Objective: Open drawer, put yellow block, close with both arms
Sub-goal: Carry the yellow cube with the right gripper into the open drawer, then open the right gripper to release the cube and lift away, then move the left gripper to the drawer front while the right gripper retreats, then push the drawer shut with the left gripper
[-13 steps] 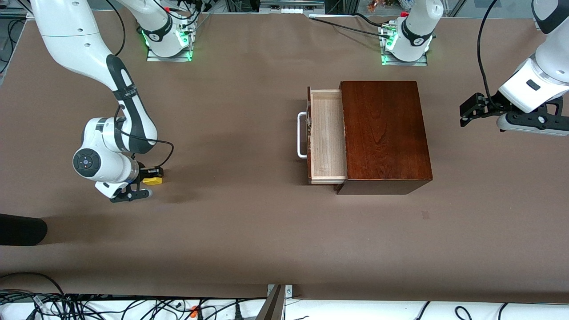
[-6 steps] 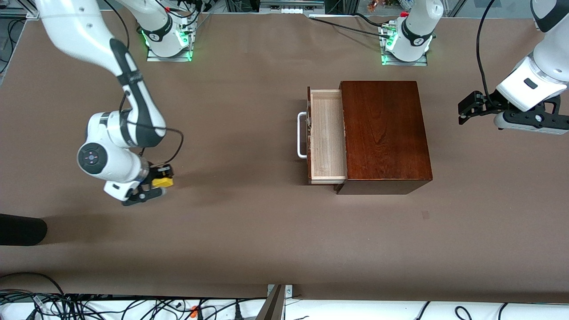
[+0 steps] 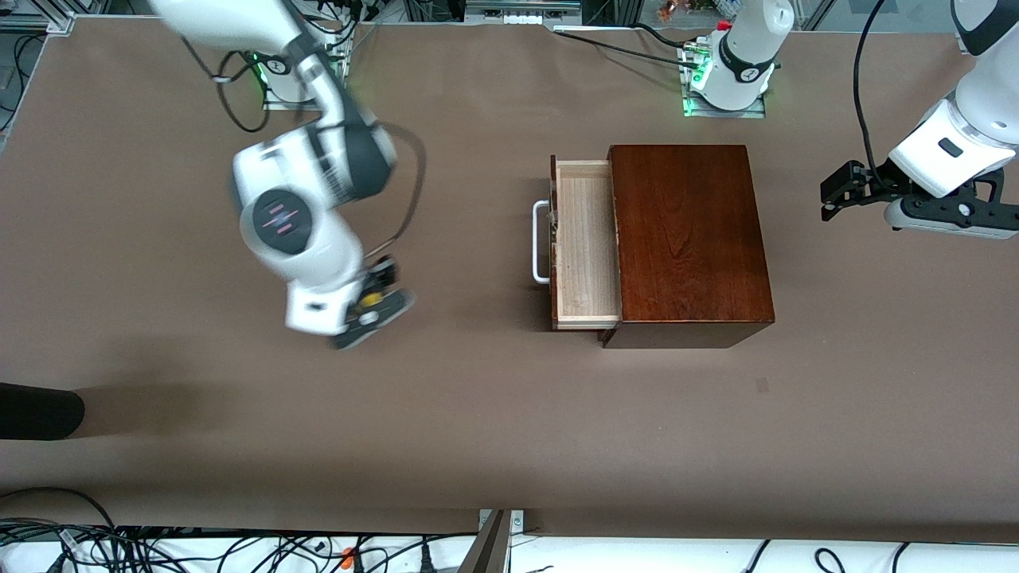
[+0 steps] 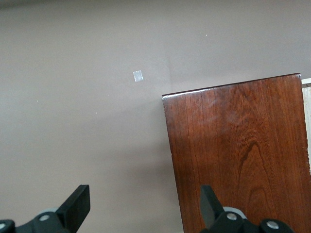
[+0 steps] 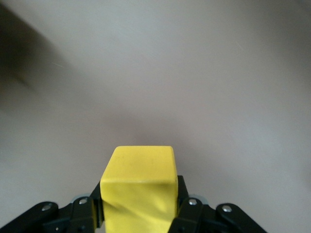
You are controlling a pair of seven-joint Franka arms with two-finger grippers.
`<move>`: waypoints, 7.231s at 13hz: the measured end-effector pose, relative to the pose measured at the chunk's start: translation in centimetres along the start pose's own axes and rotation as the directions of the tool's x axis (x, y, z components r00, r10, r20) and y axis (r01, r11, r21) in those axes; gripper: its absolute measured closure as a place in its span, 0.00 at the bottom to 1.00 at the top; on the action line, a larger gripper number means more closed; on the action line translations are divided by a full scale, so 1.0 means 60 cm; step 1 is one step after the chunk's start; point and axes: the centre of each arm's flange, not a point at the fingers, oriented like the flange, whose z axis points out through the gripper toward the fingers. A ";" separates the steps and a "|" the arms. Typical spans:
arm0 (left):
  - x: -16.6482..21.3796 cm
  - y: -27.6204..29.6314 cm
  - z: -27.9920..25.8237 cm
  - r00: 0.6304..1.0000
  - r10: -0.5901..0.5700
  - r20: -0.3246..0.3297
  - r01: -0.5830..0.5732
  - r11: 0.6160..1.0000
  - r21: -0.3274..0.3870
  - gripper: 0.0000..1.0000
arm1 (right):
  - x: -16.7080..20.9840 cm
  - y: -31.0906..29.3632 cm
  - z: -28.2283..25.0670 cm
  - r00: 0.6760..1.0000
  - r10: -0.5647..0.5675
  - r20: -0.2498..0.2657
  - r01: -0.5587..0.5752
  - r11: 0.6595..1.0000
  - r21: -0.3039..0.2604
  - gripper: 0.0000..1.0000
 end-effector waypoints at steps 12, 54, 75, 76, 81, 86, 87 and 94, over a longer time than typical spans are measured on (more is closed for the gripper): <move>0.001 0.002 -0.006 1.000 0.003 -0.007 -0.003 1.000 0.000 0.00 | 0.073 -0.526 -0.040 0.878 -0.450 -0.164 0.438 0.893 -0.103 0.45; -0.026 0.329 0.080 0.856 0.495 0.150 -0.466 0.864 -0.193 0.00 | -0.282 0.351 -0.384 0.973 0.101 -0.207 -0.100 0.995 0.013 0.00; -0.048 0.769 0.480 -0.031 0.999 -0.008 -0.995 -0.032 -0.096 0.00 | -0.403 0.326 -0.327 0.855 0.515 -0.063 -0.515 0.857 0.016 0.00; -0.051 0.767 0.480 -0.038 0.999 0.013 -0.994 -0.036 -0.107 0.00 | -0.403 0.328 -0.327 0.854 0.517 -0.063 -0.517 0.856 0.016 0.00; -0.037 0.712 0.473 -0.054 0.983 0.176 -0.987 -0.025 -0.160 0.00 | -0.407 0.334 -0.327 0.849 0.524 -0.065 -0.524 0.852 0.016 0.00; -0.011 0.666 0.453 -0.011 0.980 0.199 -0.986 0.022 -0.163 0.00 | -0.407 0.334 -0.327 0.849 0.524 -0.065 -0.524 0.852 0.016 0.00; -0.011 0.665 0.453 -0.011 0.979 0.201 -0.986 0.022 -0.164 0.00 | -0.407 0.334 -0.327 0.850 0.524 -0.065 -0.524 0.852 0.016 0.00; -0.004 0.648 0.446 -0.006 0.975 0.220 -0.985 0.032 -0.168 0.00 | -0.406 0.333 -0.331 0.850 0.523 -0.069 -0.523 0.852 0.015 0.00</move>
